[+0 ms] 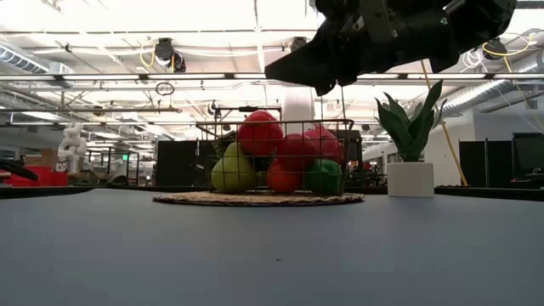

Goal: Build produce basket
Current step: Put the bell pepper into the gold wire basket

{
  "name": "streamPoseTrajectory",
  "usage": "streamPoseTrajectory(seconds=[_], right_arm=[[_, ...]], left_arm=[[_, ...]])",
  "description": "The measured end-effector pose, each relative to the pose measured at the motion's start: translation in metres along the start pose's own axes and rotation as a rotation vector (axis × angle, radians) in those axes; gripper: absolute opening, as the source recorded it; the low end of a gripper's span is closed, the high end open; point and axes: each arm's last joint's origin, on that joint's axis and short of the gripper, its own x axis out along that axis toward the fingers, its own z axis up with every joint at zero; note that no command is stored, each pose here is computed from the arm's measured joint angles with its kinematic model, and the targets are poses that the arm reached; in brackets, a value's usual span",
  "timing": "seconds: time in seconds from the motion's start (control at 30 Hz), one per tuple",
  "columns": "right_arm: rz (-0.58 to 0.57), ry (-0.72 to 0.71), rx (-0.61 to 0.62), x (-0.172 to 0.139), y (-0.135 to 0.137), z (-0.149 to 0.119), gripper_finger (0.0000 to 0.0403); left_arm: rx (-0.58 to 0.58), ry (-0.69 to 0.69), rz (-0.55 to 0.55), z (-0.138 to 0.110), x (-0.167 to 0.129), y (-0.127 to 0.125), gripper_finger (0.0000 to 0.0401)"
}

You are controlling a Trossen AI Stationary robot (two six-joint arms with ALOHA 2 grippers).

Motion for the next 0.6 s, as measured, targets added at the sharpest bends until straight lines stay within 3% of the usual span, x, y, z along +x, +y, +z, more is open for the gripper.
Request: streamPoseTrajectory(seconds=[0.4, 0.6], right_arm=[[0.000, -0.022, 0.008, 0.0000, 0.0000, 0.0021, 0.0004], [0.000, -0.030, 0.008, 0.0000, -0.0001, 0.0029, 0.0004]], left_arm=[[-0.466, 0.022, -0.004, -0.0007, 0.0000, -0.0003, 0.0184], [-0.610, 0.076, -0.003, -0.0011, -0.0002, 0.0005, 0.0213]])
